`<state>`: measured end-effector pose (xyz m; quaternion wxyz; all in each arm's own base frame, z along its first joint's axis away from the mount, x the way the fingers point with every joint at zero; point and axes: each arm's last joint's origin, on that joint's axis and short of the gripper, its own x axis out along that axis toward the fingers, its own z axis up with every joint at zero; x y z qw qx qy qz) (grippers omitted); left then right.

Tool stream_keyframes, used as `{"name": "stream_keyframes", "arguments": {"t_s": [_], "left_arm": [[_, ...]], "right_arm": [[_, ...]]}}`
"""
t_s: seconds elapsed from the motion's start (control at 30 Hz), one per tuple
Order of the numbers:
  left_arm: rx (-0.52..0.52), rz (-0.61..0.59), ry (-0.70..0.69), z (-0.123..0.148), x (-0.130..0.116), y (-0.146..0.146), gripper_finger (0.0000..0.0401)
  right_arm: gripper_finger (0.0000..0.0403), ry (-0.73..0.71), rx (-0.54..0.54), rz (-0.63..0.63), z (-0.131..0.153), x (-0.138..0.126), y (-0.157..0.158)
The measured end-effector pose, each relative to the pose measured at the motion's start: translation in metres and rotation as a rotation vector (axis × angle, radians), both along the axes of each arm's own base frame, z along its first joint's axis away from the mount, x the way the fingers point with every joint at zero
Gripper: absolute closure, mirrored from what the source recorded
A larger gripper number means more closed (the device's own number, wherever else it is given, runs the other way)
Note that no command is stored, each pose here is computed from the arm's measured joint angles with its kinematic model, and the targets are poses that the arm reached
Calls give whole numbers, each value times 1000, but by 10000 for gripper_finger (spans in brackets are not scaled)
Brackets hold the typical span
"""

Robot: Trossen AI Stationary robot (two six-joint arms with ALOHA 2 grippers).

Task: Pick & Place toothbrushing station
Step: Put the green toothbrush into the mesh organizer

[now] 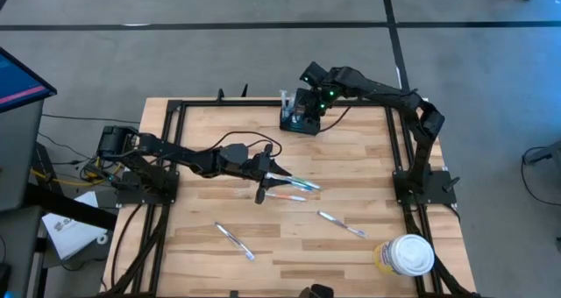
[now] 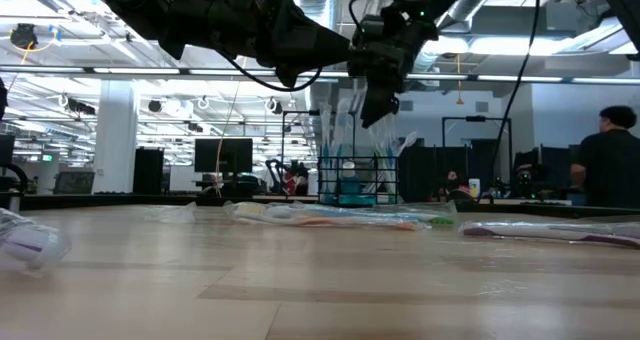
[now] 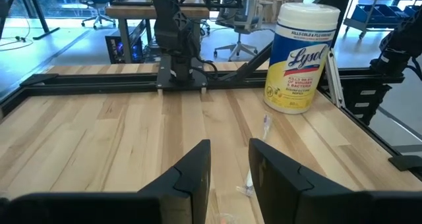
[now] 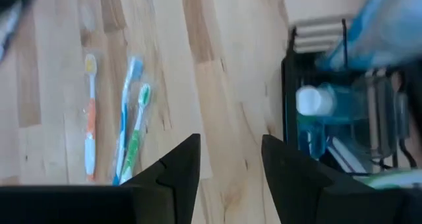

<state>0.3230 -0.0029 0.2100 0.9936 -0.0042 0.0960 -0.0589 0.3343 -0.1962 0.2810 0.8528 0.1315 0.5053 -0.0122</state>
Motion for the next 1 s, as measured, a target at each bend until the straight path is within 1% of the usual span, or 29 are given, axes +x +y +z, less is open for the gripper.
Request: {"name": "stream_keyframes", "arguments": {"t_s": [0.2, 0.37, 0.73, 1.0], "left_arm": [[0, 2, 5, -1, 0, 1, 302], [0, 1, 8, -1, 0, 0, 302], [0, 2, 26, -2, -1, 1, 302], [-1, 10, 98, -9, -2, 3, 302]], "right_arm": [[263, -41, -26, 4, 29, 1, 0], [269, -22, -6, 19, 38, 2, 10], [270, 136, 96, 86, 33, 4, 49], [270, 239, 145, 147, 20, 10, 85]]}}
